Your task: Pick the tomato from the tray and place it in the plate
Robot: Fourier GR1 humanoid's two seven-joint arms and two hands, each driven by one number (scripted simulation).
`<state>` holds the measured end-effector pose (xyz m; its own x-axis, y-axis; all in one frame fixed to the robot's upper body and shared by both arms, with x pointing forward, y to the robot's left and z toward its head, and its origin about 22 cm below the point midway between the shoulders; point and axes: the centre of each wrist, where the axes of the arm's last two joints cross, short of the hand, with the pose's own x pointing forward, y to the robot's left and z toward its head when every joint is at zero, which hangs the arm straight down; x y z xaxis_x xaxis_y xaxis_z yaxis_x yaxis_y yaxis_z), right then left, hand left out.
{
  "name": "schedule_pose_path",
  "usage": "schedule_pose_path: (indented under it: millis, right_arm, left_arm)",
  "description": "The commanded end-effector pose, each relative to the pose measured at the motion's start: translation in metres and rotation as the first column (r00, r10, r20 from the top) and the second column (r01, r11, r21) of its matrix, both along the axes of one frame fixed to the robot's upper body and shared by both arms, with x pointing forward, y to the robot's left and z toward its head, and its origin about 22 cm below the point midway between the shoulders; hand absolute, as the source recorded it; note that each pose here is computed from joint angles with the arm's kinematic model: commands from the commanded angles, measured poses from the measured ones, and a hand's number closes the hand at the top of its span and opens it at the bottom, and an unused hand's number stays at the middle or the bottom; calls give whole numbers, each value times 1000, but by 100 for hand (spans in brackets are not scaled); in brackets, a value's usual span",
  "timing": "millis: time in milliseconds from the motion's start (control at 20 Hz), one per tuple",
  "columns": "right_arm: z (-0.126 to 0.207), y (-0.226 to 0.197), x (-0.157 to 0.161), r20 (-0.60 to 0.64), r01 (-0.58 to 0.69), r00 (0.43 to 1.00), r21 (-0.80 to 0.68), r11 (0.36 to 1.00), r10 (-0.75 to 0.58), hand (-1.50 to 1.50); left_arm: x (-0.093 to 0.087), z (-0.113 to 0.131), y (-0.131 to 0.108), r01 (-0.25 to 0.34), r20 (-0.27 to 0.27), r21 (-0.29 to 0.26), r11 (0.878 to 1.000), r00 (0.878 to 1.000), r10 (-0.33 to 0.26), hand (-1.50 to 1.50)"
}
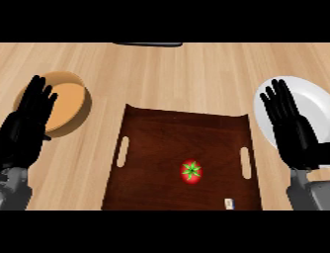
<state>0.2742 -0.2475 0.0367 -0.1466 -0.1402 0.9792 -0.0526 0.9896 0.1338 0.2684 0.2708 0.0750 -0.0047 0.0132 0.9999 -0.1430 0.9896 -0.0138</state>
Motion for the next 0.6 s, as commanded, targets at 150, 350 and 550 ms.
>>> schedule_pose_path:
  millis: [150, 350, 550]
  right_arm:
    - [31, -29, -11, 142, 378, 924, -188, 906, -356, 150]
    - [-2, -108, -43, 139, 598, 751, -558, 575, -645, 150]
    - [-18, -49, -71, 247, 807, 565, -366, 464, -787, -150]
  left_arm:
    - [-29, -63, 10, -18, -263, 39, 999, 964, 28, 0]
    - [-41, -80, -1, 6, -352, -9, 1000, 936, -9, 0]
    - [-56, -100, -10, 48, -393, -18, 999, 918, -51, 0]
